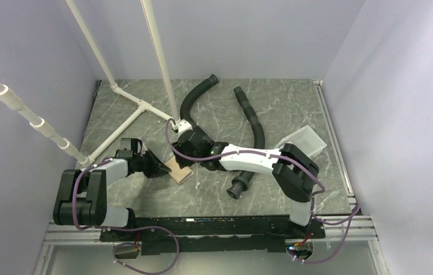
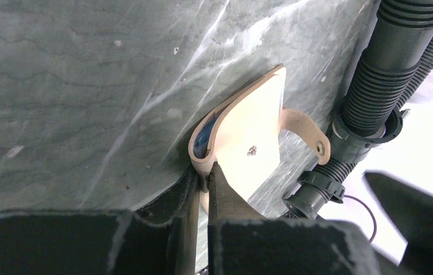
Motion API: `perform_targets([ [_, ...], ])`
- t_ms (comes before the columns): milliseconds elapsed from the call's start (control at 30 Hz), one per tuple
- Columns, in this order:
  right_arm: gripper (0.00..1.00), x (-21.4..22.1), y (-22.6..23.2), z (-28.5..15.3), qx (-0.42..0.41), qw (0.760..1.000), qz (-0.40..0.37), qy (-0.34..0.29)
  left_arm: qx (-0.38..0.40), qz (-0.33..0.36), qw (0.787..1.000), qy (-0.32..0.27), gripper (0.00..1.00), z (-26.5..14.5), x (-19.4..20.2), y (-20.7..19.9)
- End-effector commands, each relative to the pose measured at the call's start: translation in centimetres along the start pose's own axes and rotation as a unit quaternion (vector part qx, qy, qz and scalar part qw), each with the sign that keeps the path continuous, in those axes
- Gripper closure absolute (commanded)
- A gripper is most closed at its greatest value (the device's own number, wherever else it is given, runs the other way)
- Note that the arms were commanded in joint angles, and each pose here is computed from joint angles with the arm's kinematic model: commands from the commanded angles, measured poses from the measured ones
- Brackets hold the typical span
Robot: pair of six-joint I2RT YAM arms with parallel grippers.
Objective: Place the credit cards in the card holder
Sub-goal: Open the card holder at the center of the board.
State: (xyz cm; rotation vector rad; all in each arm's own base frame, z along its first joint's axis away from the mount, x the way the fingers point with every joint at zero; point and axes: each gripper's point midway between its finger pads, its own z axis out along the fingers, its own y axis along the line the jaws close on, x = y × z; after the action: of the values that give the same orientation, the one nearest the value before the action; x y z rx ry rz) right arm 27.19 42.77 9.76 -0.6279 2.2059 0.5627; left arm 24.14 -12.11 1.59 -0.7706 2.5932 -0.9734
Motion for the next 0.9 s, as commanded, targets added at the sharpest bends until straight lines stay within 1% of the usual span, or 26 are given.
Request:
perform_targets([
  [0, 0.53, 1.3, 3.2, -2.2, -0.094, 0.995, -0.026, 0.031, -0.067, -0.003, 0.998, 0.015, 1.00, 0.2, 1.0, 3.3],
  [67, 0.64, 2.2, 6.0, -1.9, -0.170, 0.984, -0.013, 0.054, -0.068, -0.005, 0.998, 0.018, 1.00, 0.4, 1.0, 3.4],
  [100, 0.69, 2.4, 6.6, -1.4, -0.184, 0.981, -0.008, 0.062, -0.069, -0.006, 0.997, 0.018, 1.00, 0.4, 0.9, 3.4],
  [167, 0.70, 2.8, 6.0, -0.2, -0.173, 0.982, 0.003, 0.070, -0.072, -0.007, 0.997, 0.019, 1.00, 0.4, 0.9, 3.4],
  [200, 0.68, 2.7, 5.1, 0.3, -0.163, 0.984, 0.012, 0.070, -0.075, -0.006, 0.997, 0.019, 1.00, 0.4, 0.9, 3.5],
  [267, 0.60, 2.7, 2.9, 1.0, -0.160, 0.983, 0.051, 0.074, -0.078, -0.004, 0.997, 0.018, 1.00, 0.2, 0.9, 3.5],
  [333, 0.54, 2.0, 1.6, 1.1, -0.180, 0.978, 0.078, 0.065, -0.081, -0.002, 0.997, 0.017, 1.00, 0.1, 0.7, 3.5],
  [400, 0.51, 2.2, 1.1, 1.0, -0.189, 0.976, 0.086, 0.068, -0.084, -0.003, 0.996, 0.017, 1.00, 0.1, 0.7, 3.5],
  [500, 0.50, 2.8, 1.8, 0.9, -0.217, 0.968, 0.095, 0.085, -0.085, -0.005, 0.996, 0.017, 1.00, 0.2, 0.6, 3.5],
  [700, 0.49, 4.0, 2.8, 0.7, -0.250, 0.955, 0.124, 0.098, -0.079, -0.012, 0.997, 0.022, 1.00, 0.5, 0.5, 3.2],
  [867, 0.47, 5.0, 1.6, 1.3, -0.217, 0.963, 0.123, 0.103, -0.082, -0.009, 0.996, 0.019, 1.00, 0.5, 0.2, 3.2],
])
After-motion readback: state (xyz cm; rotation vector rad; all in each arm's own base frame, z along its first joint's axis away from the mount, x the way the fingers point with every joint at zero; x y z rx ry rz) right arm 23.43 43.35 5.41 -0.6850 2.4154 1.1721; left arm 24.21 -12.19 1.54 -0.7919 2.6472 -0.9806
